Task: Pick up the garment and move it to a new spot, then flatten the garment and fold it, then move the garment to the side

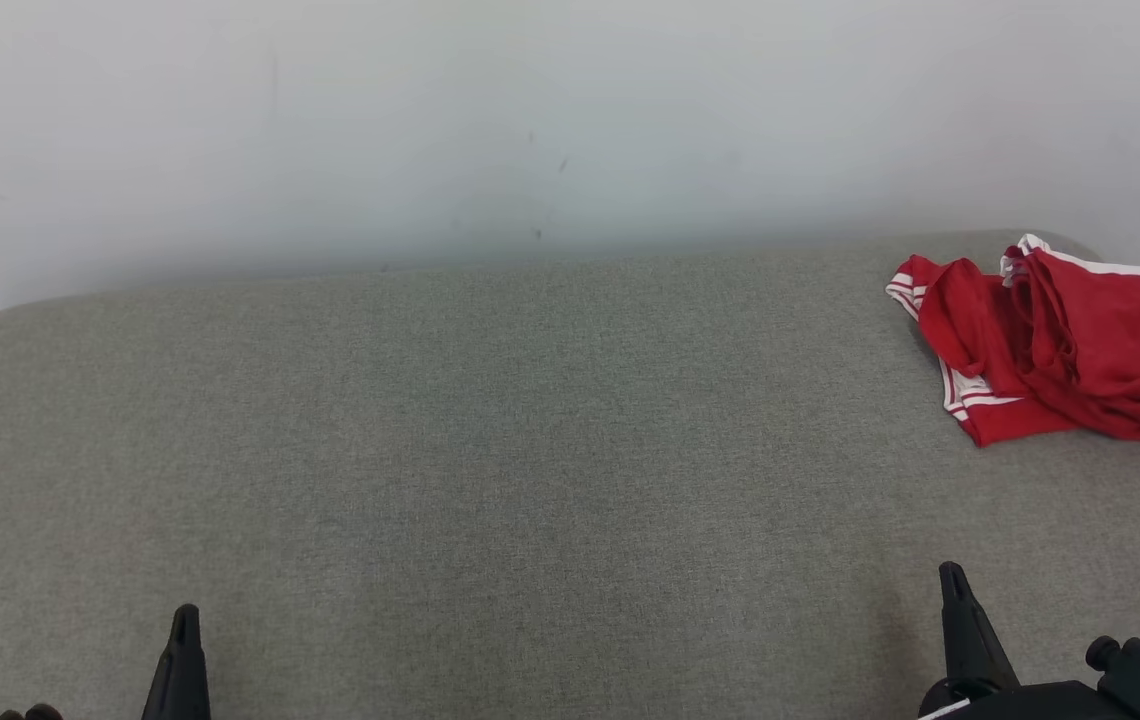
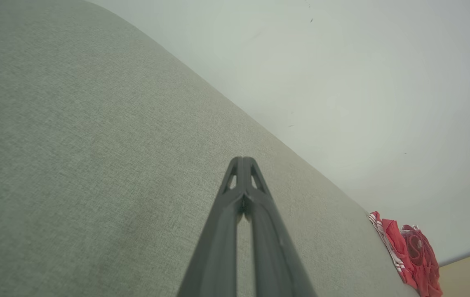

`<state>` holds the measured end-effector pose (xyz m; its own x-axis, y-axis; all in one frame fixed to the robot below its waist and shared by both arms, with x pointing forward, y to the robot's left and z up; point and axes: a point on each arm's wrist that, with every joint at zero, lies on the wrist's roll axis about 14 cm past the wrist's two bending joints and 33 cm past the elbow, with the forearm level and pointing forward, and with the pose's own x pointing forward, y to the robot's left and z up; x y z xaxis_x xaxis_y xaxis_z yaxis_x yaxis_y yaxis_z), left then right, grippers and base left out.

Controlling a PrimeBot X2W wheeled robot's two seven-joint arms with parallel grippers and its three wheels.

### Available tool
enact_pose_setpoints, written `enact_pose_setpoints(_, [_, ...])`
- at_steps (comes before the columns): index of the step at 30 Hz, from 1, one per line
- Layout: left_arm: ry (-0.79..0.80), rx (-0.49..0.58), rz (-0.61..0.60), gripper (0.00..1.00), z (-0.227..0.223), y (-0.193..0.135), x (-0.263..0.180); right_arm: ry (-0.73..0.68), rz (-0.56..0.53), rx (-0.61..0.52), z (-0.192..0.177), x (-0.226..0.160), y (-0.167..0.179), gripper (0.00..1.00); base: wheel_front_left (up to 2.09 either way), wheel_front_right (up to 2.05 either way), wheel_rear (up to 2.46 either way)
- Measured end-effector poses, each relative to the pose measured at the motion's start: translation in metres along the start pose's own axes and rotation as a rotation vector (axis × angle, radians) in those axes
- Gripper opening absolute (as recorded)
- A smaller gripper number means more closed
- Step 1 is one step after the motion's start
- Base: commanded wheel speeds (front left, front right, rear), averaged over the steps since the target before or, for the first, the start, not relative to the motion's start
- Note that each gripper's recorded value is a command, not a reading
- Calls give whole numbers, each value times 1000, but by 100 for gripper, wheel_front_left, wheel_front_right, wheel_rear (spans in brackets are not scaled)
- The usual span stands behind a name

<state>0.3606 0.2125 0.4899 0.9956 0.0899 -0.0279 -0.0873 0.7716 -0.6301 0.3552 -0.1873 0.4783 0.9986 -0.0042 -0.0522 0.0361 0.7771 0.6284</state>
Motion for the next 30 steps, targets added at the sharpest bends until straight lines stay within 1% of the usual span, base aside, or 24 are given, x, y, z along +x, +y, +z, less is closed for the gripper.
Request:
enact_pose_setpoints(14, [18,-186,8,0,-1,-1,6,-5,-16,186,6,6,-2,0,0,0,0])
enact_pose_setpoints(30, [38,-370,8,0,-3,-4,11,-10,-19,371,12,13,-2,0,0,0,0])
